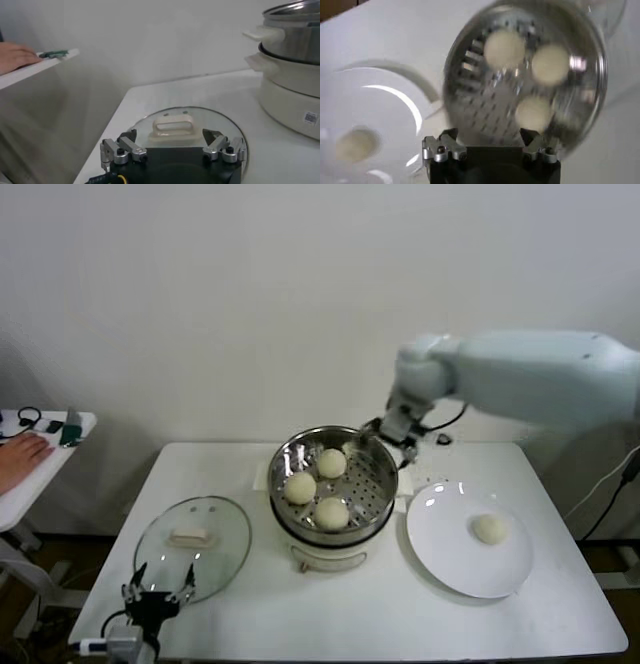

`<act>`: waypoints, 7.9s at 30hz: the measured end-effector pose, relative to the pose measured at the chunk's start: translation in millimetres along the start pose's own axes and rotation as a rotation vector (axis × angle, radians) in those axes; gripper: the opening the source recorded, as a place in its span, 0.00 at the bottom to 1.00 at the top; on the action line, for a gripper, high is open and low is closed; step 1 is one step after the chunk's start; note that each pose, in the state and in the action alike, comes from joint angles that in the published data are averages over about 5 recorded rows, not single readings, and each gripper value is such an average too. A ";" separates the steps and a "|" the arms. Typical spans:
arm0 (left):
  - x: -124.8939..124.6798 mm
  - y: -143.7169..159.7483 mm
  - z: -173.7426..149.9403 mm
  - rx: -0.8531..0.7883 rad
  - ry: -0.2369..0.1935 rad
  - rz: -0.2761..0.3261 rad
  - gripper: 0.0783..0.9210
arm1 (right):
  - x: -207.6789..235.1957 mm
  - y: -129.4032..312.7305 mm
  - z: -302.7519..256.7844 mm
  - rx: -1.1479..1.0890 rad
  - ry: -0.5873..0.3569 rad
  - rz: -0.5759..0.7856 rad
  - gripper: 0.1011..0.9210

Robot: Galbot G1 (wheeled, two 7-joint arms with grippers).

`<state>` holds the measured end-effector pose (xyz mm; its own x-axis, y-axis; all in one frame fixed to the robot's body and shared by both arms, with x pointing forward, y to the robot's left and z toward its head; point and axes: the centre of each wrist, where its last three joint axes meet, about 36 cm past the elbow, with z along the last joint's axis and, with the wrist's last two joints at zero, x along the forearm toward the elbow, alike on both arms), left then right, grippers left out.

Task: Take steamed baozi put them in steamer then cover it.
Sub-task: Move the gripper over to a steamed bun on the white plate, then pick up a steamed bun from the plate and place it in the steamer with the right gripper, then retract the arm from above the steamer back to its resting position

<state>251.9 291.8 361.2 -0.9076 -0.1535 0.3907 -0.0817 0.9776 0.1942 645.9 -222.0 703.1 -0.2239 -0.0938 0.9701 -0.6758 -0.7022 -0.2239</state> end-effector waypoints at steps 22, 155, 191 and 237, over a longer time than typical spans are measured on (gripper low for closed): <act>-0.4 -2.3 13.7 0.011 0.026 -0.011 0.88 | -124.9 206.4 97.7 -0.646 0.051 -0.101 0.88; -13.9 6.4 -9.9 -0.073 -0.126 0.014 0.88 | -173.4 276.5 -28.1 -1.452 -0.715 1.260 0.88; -47.8 33.0 81.7 -1.183 -0.364 -0.264 0.88 | -318.8 458.0 -213.7 -1.803 -0.619 1.446 0.88; -140.0 23.8 112.5 -1.438 -0.335 -0.232 0.41 | -339.4 470.9 -246.0 -1.850 -0.579 1.471 0.88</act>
<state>330.8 352.8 209.9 -0.9978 -0.0475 0.0469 0.0502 -0.0688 0.9964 230.8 -347.2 245.4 -0.9976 -0.0622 0.0292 -0.0621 0.9981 0.0052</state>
